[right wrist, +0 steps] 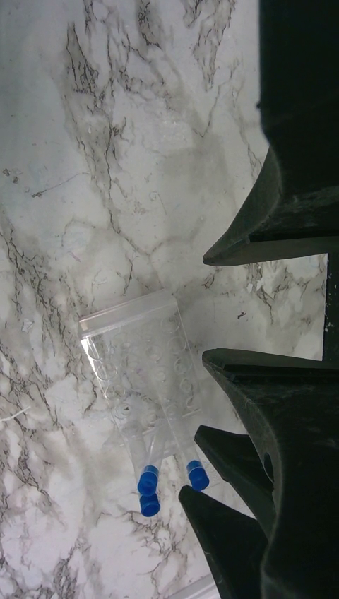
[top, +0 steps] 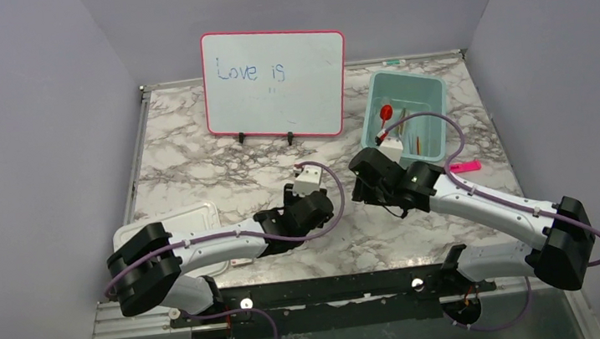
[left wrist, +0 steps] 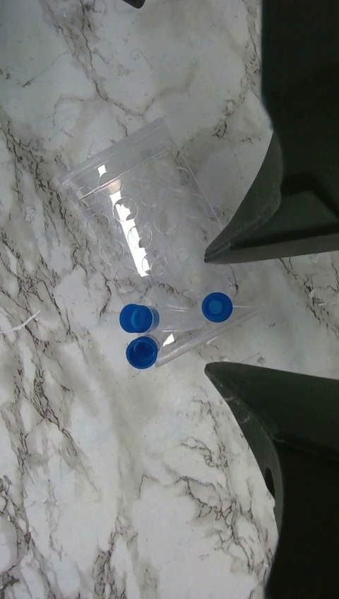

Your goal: Organize the chemistry lab equipment

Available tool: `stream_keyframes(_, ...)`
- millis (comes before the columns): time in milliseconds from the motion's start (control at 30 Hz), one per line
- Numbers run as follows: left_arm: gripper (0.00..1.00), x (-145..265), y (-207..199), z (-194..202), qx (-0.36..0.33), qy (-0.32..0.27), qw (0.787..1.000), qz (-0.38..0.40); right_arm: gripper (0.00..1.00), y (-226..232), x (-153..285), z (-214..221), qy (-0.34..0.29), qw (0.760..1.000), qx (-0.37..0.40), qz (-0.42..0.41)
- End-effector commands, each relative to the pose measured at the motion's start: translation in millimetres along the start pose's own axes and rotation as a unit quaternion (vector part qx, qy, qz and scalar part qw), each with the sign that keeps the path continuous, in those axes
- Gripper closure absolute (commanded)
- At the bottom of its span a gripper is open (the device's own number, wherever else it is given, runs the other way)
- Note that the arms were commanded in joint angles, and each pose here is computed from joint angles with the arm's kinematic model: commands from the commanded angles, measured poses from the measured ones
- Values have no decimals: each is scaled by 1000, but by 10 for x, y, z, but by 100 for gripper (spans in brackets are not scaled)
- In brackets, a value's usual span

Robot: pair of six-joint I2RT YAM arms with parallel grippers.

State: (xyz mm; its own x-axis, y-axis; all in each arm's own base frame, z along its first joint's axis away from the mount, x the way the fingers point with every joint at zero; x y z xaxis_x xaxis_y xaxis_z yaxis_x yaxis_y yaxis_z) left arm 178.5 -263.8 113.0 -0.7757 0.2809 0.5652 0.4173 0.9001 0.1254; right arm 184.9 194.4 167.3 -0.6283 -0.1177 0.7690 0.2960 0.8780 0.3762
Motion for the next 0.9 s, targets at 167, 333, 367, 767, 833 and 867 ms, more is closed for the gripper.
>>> stream_keyframes(167, 30, 254, 116, -451, 34, -38, 999, -9, 48, 119, -8, 11, 6, 999, 17, -37)
stream_keyframes(333, 28, 339, 337, -799, 81, -59, 995, 3, 48, 360, -37, 25, 25, 994, 62, -90)
stream_keyframes(367, 28, 340, 389, -848, 90, -60, 994, 5, 48, 416, -52, 31, 30, 992, 68, -97)
stream_keyframes(767, 37, 164, 899, -734, 156, 13, 988, -20, 66, 912, -468, 56, 45, 989, 108, -88)
stream_keyframes(833, 37, 133, 925, -664, 167, 26, 985, -16, 66, 987, -520, 74, 53, 988, 115, -92)
stream_keyframes(867, 37, 115, 943, -625, 173, 33, 984, -16, 66, 1007, -546, 86, 57, 987, 118, -91)
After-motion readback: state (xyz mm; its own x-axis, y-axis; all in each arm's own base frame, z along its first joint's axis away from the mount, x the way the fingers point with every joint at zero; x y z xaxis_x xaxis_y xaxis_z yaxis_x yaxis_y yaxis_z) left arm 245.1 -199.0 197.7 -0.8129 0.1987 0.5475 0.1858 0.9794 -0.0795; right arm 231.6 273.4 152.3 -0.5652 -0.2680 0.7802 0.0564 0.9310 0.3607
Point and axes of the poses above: each gripper's point midway between its finger pads, its own x axis back along the fingers, its own y axis along the line the jaws close on, z = x × y, the point moved 5 cm from there along x, back along the fingers, and after that the axes turned 12 degrees about -x, right-handed, at the moved point
